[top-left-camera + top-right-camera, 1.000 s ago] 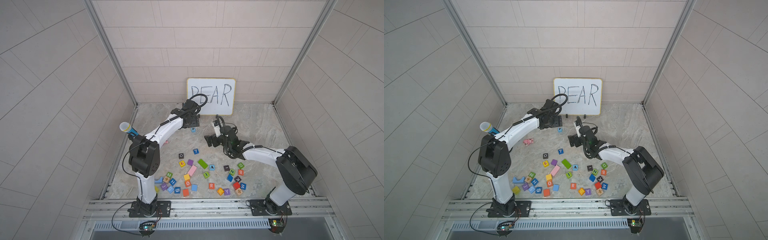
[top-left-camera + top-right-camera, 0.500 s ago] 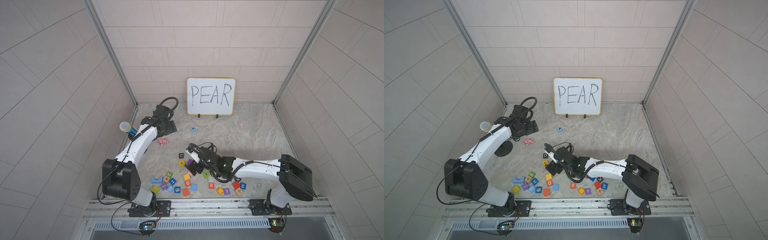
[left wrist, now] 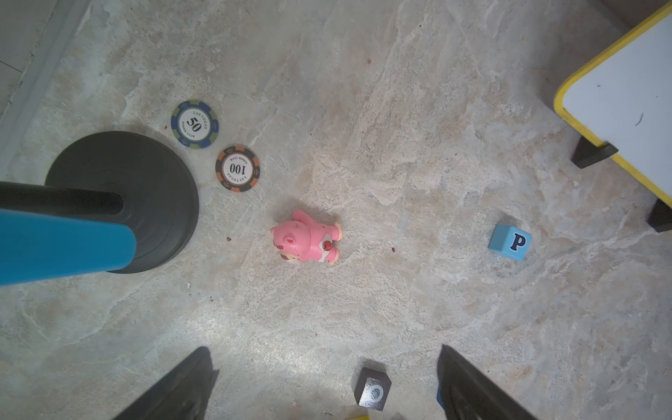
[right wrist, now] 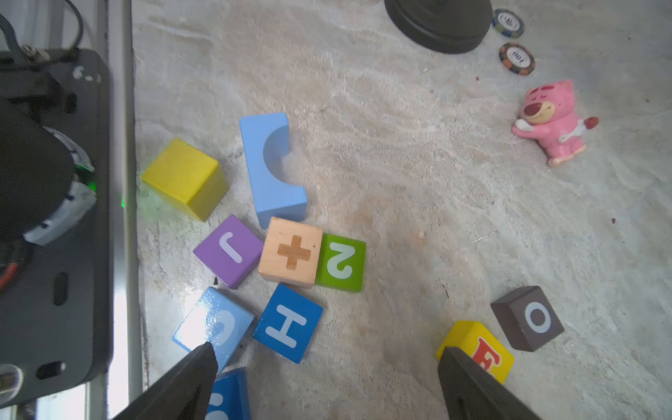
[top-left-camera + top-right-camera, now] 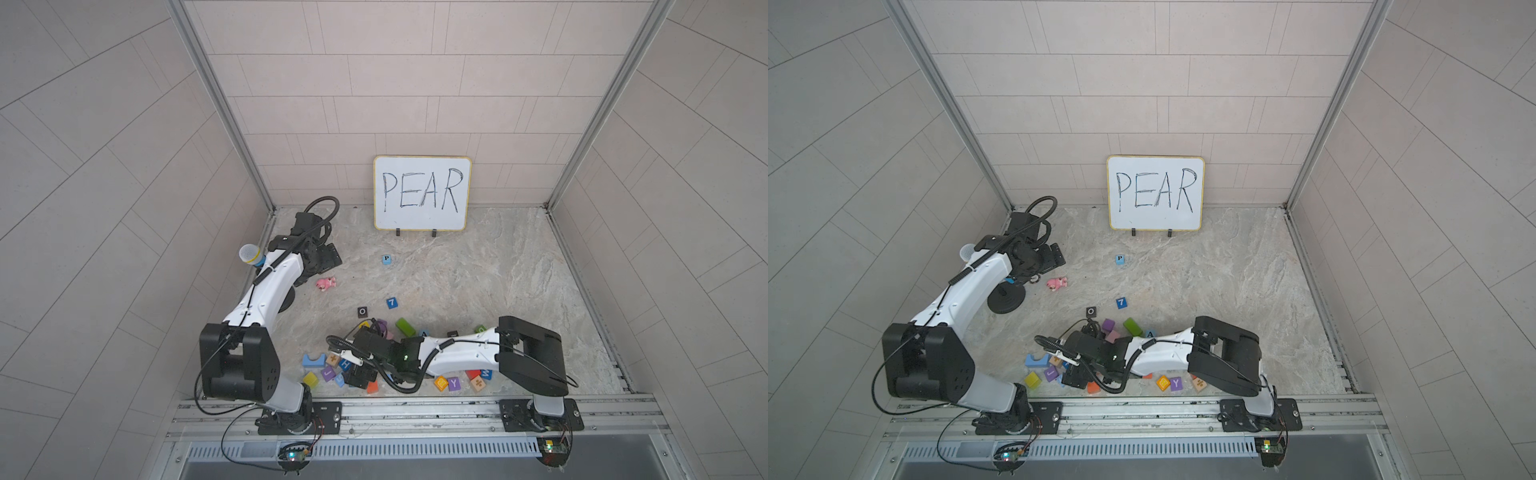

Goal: Spell the uppercase word “pear” with letter blocks
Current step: Adjust the letter block at the center of the board.

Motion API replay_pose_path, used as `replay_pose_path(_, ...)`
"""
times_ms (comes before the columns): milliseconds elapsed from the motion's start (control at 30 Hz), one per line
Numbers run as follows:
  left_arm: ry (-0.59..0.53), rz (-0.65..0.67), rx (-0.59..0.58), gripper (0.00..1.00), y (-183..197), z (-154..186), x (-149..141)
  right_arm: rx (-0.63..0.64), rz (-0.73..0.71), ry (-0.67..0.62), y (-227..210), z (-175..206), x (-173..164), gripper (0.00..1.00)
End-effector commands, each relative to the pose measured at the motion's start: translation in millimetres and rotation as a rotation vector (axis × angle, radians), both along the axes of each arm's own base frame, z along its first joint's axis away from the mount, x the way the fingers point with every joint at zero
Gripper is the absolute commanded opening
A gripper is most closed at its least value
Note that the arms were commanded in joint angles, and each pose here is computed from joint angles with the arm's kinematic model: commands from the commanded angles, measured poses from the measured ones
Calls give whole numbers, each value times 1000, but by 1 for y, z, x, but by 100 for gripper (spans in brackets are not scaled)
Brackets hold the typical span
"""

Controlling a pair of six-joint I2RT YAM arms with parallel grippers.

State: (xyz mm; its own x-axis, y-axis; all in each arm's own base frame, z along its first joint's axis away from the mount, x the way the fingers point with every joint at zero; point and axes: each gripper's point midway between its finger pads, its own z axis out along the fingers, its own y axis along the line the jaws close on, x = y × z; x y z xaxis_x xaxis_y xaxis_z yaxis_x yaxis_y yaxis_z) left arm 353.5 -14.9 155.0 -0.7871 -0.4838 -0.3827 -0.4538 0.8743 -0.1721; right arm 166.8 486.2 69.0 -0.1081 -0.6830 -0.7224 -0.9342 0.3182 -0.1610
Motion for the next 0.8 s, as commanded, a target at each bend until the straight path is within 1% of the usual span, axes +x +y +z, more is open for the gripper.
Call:
replay_pose_path(0,27,-3,-14,100,0,-10,-7,-20,25,-13,5,-1,1,100)
replay_pose_path(167,18,-3,-21,100,-1,-8,-6,-25,50,1,16,-9,0,100)
replay_pose_path(267,14,-5,-15,100,1,-6,-7,-43,62,-18,20,-12,3,100)
replay_pose_path(433,7,-5,-4,100,2,-3,-9,-69,43,-55,23,-15,15,100)
replay_pose_path(767,10,-12,-19,100,0,-10,-9,-87,-2,-66,20,-24,39,100)
